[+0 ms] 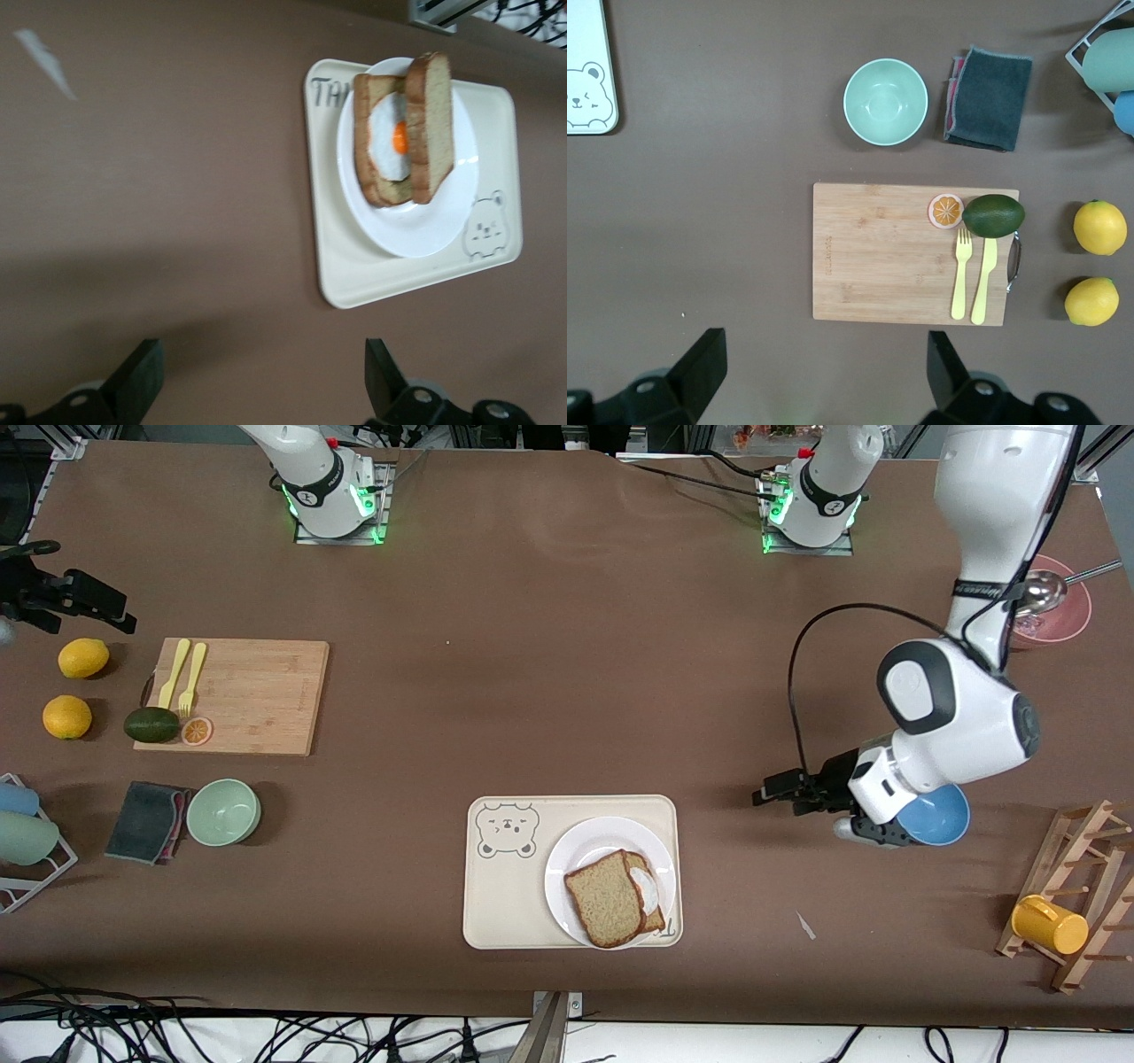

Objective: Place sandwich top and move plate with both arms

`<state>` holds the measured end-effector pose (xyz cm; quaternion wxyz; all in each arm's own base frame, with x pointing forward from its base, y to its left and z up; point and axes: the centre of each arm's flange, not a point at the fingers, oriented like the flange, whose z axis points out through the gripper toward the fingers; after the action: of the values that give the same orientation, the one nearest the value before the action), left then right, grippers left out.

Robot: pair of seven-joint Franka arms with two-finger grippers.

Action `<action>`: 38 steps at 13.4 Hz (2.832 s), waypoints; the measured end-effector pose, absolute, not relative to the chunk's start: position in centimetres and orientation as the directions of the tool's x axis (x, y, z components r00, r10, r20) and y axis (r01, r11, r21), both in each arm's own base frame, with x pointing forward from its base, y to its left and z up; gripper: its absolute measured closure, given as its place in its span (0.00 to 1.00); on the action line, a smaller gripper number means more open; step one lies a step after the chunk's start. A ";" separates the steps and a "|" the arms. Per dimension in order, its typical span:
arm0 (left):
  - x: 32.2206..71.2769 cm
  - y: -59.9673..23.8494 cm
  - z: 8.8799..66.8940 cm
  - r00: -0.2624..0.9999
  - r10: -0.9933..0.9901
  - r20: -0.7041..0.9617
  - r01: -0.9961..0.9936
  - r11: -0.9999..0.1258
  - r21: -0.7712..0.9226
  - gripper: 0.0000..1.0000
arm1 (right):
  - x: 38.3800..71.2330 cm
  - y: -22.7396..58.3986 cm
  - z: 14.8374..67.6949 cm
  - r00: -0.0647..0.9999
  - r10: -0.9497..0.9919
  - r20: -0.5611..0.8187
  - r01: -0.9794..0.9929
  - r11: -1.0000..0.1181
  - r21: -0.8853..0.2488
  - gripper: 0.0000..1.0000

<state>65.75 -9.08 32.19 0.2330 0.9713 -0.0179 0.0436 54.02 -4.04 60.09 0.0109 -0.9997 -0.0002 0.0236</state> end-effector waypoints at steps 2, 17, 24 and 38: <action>65.1 -8.1 34.2 0.996 -0.037 0.083 -0.064 -0.931 0.359 0.00 | 54.0 -4.0 60.1 0.999 0.001 -0.047 0.000 -1.000 -0.022 0.00; 57.5 4.3 55.6 0.989 0.021 0.150 0.015 -0.999 0.038 0.00 | 54.0 -4.1 60.1 0.999 0.000 -0.047 -0.001 -1.000 -0.022 0.00; 54.4 3.7 63.1 0.996 0.005 0.092 0.001 -0.999 0.044 0.00 | 54.0 -4.1 60.1 0.999 0.000 -0.048 -0.001 -1.000 -0.022 0.00; 56.1 2.0 65.0 0.999 -0.005 0.051 -0.008 -0.999 0.049 0.00 | 54.0 -4.1 60.1 0.999 0.000 -0.048 -0.001 -1.000 -0.022 0.00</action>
<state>56.06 1.97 65.01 0.0245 0.9994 -0.0033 0.0255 54.03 -4.09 60.07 0.0109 -0.9997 0.0002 0.0238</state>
